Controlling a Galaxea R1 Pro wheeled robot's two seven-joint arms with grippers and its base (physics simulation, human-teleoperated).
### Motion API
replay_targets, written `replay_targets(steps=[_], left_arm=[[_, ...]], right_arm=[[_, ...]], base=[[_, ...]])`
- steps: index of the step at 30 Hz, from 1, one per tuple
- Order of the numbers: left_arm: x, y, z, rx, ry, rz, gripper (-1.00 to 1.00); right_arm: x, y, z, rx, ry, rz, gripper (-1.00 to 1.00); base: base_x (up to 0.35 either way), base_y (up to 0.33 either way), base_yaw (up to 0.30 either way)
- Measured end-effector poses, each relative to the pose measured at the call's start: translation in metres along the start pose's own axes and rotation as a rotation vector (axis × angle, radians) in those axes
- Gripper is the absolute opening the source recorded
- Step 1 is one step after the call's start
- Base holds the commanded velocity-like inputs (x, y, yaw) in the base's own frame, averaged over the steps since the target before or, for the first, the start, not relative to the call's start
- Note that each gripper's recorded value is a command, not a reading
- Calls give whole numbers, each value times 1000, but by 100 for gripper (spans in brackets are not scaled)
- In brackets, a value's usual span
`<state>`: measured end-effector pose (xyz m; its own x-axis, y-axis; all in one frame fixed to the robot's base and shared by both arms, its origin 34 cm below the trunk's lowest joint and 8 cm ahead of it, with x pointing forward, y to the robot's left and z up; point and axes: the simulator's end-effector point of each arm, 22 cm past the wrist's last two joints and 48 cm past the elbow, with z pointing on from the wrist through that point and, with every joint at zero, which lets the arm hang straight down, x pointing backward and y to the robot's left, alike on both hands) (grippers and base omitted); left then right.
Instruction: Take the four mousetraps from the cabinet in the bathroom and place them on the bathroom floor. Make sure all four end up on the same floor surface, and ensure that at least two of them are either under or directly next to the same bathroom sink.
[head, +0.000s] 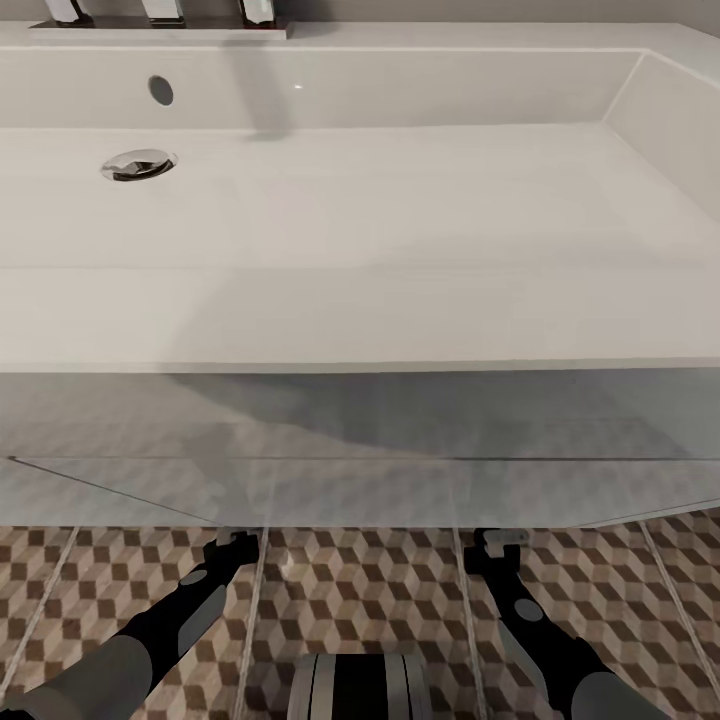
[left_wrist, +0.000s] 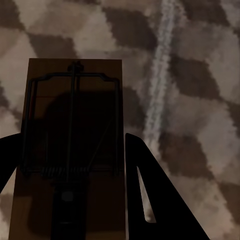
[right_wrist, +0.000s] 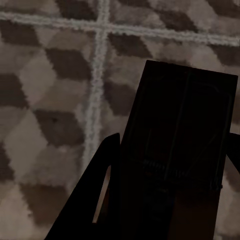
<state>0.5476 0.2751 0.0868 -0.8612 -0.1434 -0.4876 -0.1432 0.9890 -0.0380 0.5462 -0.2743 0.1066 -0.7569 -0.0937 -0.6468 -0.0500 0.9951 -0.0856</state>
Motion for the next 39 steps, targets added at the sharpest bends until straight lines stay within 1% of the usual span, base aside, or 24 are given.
replay_targets(steps=[6, 9, 12, 14, 22, 28, 39], left_arm=[[0, 0, 0, 0, 0, 0, -100], [0, 0, 0, 0, 0, 0, -100], [0, 0, 0, 0, 0, 0, -100], [0, 0, 0, 0, 0, 0, -100], [0, 0, 0, 0, 0, 0, -100], [0, 1, 0, -1, -1, 1, -100], [-1, 1, 0, -1, -2, -1, -100]], right_arm=[[-1, 3, 0, -15, -8, -1, -100], [0, 19, -1, -84, -6, 0, -100], [0, 25, -2, -113, -5, -1, -100], [0, 26, -2, -120, -5, -1, -100], [-1, 24, -2, -124, -8, -3, -100], [-1, 27, -2, -137, -9, -23, -100], [-1, 25, -2, -131, -9, -23, -100]], base=[[0, 0, 0], [0, 0, 0], [0, 0, 0], [0, 0, 0], [0, 0, 0], [0, 0, 0], [0, 0, 0]])
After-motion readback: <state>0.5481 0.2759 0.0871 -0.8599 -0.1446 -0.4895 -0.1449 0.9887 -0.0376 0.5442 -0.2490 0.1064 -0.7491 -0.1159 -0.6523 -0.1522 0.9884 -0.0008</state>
